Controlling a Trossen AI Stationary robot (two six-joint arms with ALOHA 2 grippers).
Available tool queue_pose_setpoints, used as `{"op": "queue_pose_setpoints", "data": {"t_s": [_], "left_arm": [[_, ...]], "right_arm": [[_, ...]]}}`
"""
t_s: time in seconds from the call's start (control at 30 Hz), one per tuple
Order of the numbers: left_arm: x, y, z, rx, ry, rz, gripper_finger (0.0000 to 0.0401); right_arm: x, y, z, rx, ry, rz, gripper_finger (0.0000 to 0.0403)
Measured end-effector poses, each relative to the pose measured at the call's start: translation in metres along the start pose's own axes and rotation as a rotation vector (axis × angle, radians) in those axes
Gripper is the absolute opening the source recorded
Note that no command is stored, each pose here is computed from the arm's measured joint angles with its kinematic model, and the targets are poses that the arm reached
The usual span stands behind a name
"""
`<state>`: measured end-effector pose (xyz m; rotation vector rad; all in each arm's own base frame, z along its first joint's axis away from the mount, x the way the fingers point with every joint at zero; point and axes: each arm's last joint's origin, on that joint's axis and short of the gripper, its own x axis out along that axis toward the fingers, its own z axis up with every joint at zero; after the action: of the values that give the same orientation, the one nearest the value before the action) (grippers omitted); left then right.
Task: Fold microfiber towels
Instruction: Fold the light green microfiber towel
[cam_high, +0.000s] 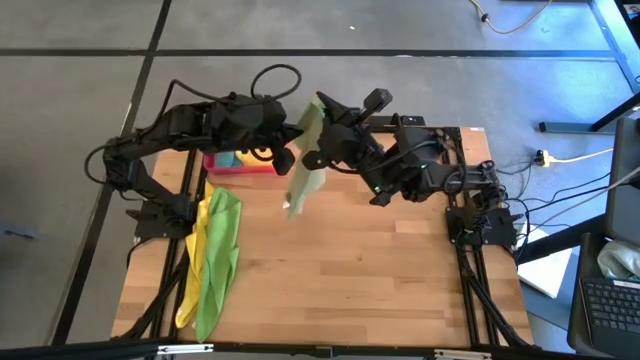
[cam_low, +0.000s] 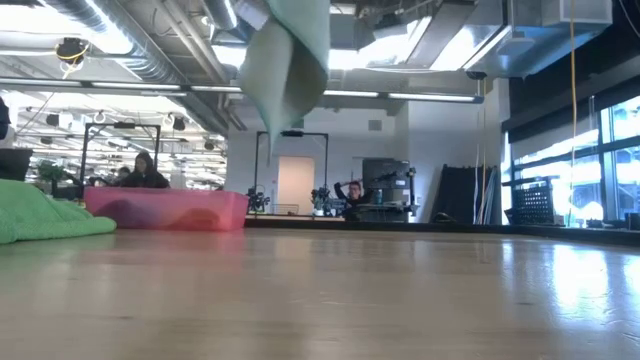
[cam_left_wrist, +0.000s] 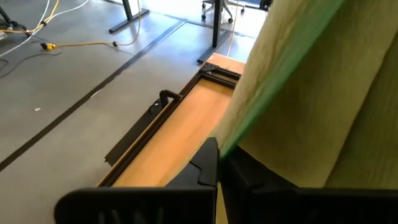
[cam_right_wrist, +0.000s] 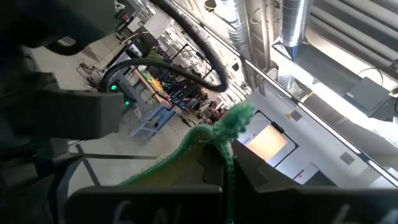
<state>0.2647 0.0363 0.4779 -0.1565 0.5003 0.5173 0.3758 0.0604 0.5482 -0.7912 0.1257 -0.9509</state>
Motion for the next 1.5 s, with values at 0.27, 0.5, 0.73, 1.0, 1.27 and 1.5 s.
{"op": "queue_pose_setpoints", "data": {"t_s": [0.27, 0.5, 0.73, 1.0, 1.27, 1.5], "left_arm": [[0.012, 0.005, -0.006, 0.139, 0.045, -0.004, 0.0], [0.02, 0.019, -0.007, 0.266, 0.094, -0.136, 0.0], [0.03, 0.034, -0.017, 0.321, 0.189, -0.304, 0.0], [0.064, 0.043, -0.051, 0.304, 0.346, -0.336, 0.0], [0.058, 0.043, -0.058, 0.272, 0.352, -0.374, 0.0], [0.027, 0.05, -0.044, 0.243, 0.188, -0.258, 0.0003]], "right_arm": [[-0.004, -0.013, -0.002, 0.032, 0.001, 0.028, 0.0004], [-0.005, -0.017, -0.002, 0.07, 0.002, 0.034, 0.0004], [-0.009, -0.042, -0.001, 0.18, -0.043, 0.028, 0.0005], [-0.014, -0.067, -0.003, 0.222, -0.042, -0.004, 0.0005], [-0.015, -0.074, -0.007, 0.202, 0.008, -0.021, 0.0005], [-0.014, -0.071, -0.007, 0.176, 0.02, -0.013, 0.0005]]}}
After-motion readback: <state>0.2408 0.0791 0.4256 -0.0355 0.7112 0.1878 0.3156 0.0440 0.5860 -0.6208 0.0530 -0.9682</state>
